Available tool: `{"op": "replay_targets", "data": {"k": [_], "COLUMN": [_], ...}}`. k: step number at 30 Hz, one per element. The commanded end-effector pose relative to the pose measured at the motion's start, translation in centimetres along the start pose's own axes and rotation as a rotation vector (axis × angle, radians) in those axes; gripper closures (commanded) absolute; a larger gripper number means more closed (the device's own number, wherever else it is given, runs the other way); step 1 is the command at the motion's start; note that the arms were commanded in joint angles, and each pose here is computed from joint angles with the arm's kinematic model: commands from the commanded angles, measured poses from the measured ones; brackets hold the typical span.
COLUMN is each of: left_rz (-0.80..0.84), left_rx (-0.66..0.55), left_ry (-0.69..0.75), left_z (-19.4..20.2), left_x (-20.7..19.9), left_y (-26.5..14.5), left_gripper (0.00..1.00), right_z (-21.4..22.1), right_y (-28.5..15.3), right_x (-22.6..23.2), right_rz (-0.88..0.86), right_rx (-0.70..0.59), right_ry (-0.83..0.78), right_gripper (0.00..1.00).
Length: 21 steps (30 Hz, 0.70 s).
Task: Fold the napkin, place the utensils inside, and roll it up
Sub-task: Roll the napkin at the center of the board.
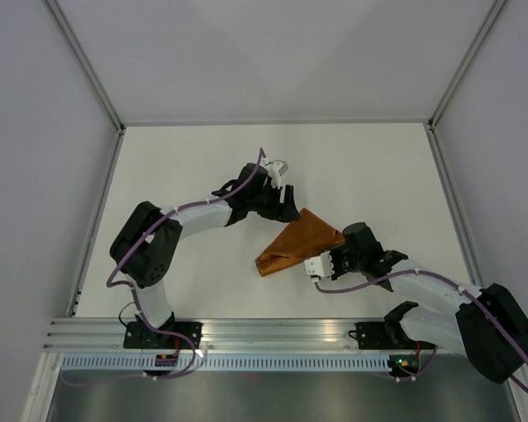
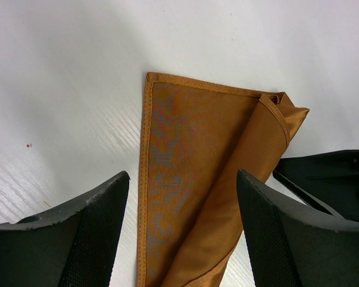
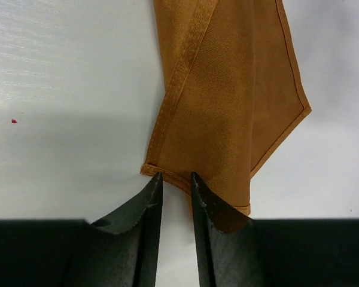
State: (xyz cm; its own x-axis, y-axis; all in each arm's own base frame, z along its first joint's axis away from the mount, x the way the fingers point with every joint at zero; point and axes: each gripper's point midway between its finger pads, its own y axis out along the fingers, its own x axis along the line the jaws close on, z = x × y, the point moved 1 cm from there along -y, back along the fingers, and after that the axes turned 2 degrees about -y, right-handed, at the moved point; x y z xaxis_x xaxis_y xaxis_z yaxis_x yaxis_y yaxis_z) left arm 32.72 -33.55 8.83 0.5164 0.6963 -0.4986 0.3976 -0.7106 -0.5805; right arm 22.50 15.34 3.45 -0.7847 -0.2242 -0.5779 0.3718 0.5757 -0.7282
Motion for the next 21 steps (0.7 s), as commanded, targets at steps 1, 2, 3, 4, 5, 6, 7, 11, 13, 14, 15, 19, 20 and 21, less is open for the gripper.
{"op": "replay_targets", "data": {"k": [1,2,3,4,5,6,7,11,13,14,15,19,20,21], "left_rz": [0.023,0.023,0.026,0.026,0.026,0.027,0.029,0.036,0.029,0.024,0.025,0.026,0.027,0.028], "left_rx": [-0.065,-0.062,-0.064,-0.065,-0.067,-0.065,-0.067,-0.064,-0.063,-0.063,-0.063,-0.059,-0.059,-0.060], "left_ry": [-0.011,-0.012,-0.011,-0.010,-0.010,-0.011,-0.009,-0.006,-0.006,-0.007,-0.006,-0.010,-0.011,-0.011], "left_z": [-1.8,-1.7,-1.8,-1.8,-1.9,-1.8,-1.9,-1.9,-1.8,-1.9,-1.8,-1.8,-1.8,-1.8], "left_x": [-1.2,-1.1,-1.2,-1.2,-1.2,-1.1,-1.3,-1.4,-1.2,-1.1,-1.2,-1.1,-1.1,-1.1], "left_y": [-0.8,-0.7,-0.7,-0.7,-0.7,-0.7,-0.7,-0.7,-0.7,-0.7,-0.6,-0.4,-0.5,-0.5], "left_gripper": [0.23,0.23,0.23,0.23,0.23,0.23,0.23,0.23,0.23,0.23,0.23,0.23,0.23,0.23], "right_z": [-0.1,-0.1,-0.1,0.0,-0.1,-0.1,0.0,-0.2,-0.4,-0.6,-1.1,-1.8,-1.9,-1.9], "right_y": [0.1,0.1,0.2,0.2,0.3,0.3,0.3,0.1,0.0,-0.1,-0.3,-0.6,-0.5,-0.5], "right_x": [-0.8,-0.8,-0.7,-0.6,-0.6,-0.6,-0.6,-0.2,0.1,0.0,-0.7,-1.0,-0.8,-0.6], "right_rz": [0.029,0.028,0.027,0.023,0.024,0.024,0.024,0.005,-0.009,-0.013,-0.005,-0.039,-0.054,-0.071], "right_rx": [0.003,0.003,0.004,0.006,0.006,0.006,0.007,0.002,-0.007,-0.013,-0.024,-0.043,-0.046,-0.048], "right_ry": [0.006,0.006,0.005,0.008,0.007,0.010,0.011,0.004,0.022,0.030,0.047,0.076,0.079,0.087], "right_gripper": [0.69,0.70,0.71,0.76,0.78,0.79,0.80,0.59,0.57,0.57,0.59,0.65,0.66,0.66]}}
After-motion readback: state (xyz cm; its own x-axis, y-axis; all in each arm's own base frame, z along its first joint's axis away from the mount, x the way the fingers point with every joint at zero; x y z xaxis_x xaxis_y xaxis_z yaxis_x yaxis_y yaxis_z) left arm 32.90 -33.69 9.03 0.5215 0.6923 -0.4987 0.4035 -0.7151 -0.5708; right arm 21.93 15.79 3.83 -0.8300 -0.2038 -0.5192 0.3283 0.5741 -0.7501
